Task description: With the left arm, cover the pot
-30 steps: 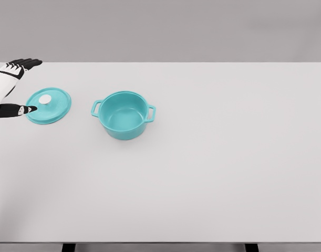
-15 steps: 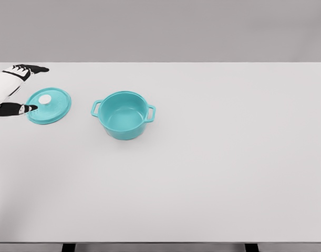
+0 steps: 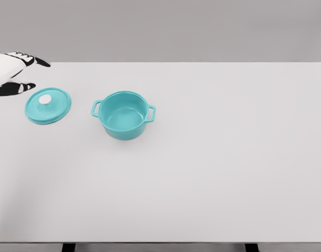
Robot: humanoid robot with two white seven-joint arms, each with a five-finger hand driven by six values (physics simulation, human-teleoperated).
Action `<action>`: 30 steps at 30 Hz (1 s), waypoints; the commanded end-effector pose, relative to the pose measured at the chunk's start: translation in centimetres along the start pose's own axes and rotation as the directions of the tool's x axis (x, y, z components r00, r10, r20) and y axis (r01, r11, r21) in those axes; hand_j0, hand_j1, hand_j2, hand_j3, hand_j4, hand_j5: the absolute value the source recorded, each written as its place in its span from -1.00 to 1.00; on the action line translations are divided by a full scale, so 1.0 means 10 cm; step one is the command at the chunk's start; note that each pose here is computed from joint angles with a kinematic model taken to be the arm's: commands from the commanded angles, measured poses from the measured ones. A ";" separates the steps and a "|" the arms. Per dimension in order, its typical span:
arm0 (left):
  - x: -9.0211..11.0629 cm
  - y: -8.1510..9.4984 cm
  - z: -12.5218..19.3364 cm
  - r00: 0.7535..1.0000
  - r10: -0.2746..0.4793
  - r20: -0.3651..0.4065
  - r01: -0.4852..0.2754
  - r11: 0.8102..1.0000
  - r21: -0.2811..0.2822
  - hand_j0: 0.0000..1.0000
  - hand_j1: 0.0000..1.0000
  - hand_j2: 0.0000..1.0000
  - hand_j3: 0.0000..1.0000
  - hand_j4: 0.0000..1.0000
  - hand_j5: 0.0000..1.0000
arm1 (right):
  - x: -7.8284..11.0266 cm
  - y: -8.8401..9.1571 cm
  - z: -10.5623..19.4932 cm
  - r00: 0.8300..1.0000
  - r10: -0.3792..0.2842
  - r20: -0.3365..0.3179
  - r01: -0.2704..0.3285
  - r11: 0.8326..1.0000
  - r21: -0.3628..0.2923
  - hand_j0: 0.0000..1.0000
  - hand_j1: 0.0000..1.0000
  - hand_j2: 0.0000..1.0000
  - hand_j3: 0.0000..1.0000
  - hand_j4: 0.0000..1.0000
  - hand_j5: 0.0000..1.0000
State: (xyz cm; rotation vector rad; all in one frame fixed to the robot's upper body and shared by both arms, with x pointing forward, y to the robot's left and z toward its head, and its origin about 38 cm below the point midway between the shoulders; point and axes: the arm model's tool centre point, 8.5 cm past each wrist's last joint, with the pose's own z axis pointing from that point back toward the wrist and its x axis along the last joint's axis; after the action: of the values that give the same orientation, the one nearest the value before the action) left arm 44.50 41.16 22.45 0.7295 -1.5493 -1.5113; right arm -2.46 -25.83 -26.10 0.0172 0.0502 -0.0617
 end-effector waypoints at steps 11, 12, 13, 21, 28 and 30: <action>-0.16 -0.42 -0.05 0.996 0.078 -0.047 -0.082 0.992 -0.100 0.49 0.49 0.49 0.49 0.49 0.49 | 0.00 0.00 0.00 1.000 0.000 -0.001 0.000 1.000 0.000 1.00 1.00 1.00 1.00 1.00 1.00; -0.18 -0.42 -0.06 0.995 0.081 -0.052 -0.086 0.991 -0.104 0.49 0.49 0.49 0.49 0.49 0.49 | 0.00 0.00 0.00 1.000 0.000 0.001 0.000 1.000 0.000 1.00 1.00 1.00 1.00 1.00 1.00; -0.18 -0.42 -0.09 0.996 0.080 -0.050 -0.085 0.990 -0.110 0.49 0.49 0.49 0.49 0.49 0.49 | 0.00 0.00 0.00 1.000 0.000 -0.001 0.000 1.000 0.000 1.00 1.00 1.00 1.00 1.00 1.00; -0.18 -0.58 -0.14 0.994 0.096 -0.052 -0.104 0.982 -0.159 0.49 0.49 0.49 0.49 0.49 0.49 | 0.00 0.00 0.00 1.000 0.000 -0.001 0.000 1.000 0.000 1.00 1.00 1.00 1.00 1.00 1.00; -0.30 -0.74 -0.10 0.987 0.125 -0.096 -0.142 0.971 -0.191 0.49 0.49 0.49 0.49 0.49 0.49 | 0.00 0.00 0.00 1.000 0.000 -0.001 0.000 1.000 0.000 1.00 1.00 1.00 1.00 1.00 1.00; -0.31 -0.75 -0.10 0.987 0.128 -0.099 -0.146 0.970 -0.194 0.49 0.49 0.49 0.49 0.49 0.49 | 0.00 0.00 0.00 1.000 0.000 0.001 0.000 1.000 0.000 1.00 1.00 1.00 1.00 1.00 1.00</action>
State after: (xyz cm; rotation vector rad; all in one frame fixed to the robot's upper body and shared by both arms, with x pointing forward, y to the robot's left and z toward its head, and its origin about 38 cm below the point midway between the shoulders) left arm 45.93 42.29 15.01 0.5633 -1.3432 -1.4977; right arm -2.46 -25.83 -26.09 0.0172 0.0503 -0.0618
